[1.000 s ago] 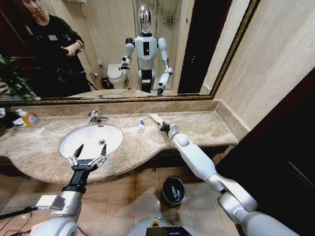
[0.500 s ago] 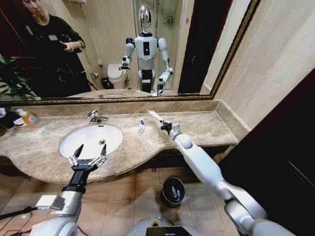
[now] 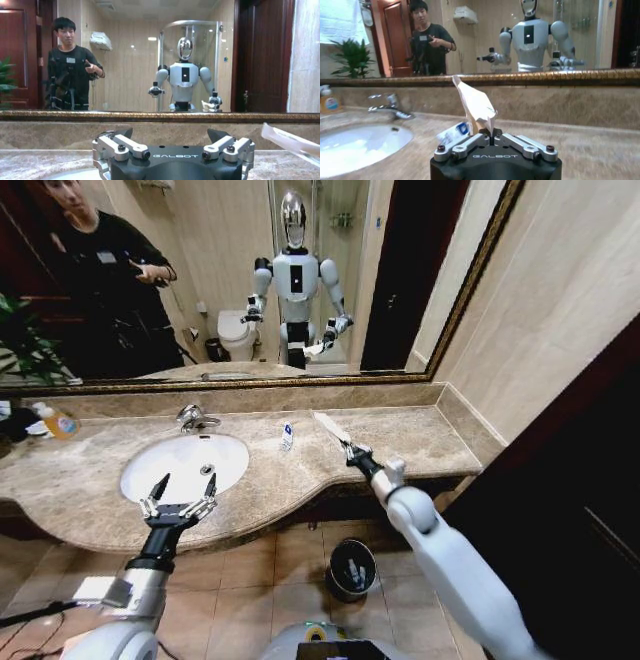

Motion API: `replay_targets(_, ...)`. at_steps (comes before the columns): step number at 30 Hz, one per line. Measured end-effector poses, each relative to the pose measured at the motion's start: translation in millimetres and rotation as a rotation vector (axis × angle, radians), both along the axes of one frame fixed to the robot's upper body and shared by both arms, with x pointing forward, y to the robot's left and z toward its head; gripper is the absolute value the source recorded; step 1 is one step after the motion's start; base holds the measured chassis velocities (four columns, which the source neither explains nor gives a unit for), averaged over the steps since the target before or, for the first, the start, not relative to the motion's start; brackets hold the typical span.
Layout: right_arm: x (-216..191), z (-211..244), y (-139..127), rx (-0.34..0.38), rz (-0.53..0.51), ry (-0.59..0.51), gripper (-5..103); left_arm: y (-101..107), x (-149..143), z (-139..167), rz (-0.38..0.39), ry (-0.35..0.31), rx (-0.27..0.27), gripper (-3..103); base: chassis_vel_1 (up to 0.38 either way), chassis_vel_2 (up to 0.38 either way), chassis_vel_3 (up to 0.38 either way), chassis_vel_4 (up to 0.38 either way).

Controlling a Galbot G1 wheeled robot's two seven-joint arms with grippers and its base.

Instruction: Pick up the trash from the sink and place it in the trash bin.

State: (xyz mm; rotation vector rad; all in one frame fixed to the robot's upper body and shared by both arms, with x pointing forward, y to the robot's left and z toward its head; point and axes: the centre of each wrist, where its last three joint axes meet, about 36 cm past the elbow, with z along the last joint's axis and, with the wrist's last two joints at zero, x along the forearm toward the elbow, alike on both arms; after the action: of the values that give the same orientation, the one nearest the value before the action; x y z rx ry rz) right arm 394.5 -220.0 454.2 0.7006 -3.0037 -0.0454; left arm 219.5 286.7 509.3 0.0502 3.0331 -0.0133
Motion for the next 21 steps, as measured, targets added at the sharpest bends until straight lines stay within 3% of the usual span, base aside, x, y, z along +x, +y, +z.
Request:
replay_targets(3, -42, -22, -12, 0.005, 0.008, 0.042, 0, 0, 0, 0, 0.000, 0.000, 0.000, 100, 0.000, 0.000, 0.000, 0.000)
replay_targets(7, -68, -41, -32, 0.015, -0.012, 0.064, 0, 0, 0, 0, 0.000, 0.000, 0.000, 100, 0.000, 0.000, 0.000, 0.000)
replay_targets(16, -112, -96, -67, 0.027, -0.037, 0.106, 0, 0, 0, 0, 0.000, 0.000, 0.000, 100, 0.000, 0.000, 0.000, 0.000)
replay_targets(21, -135, -140, -78, 0.034, -0.079, 0.189, 0, 0, 0, 0, 0.000, 0.000, 0.000, 100, 0.000, 0.000, 0.000, 0.000)
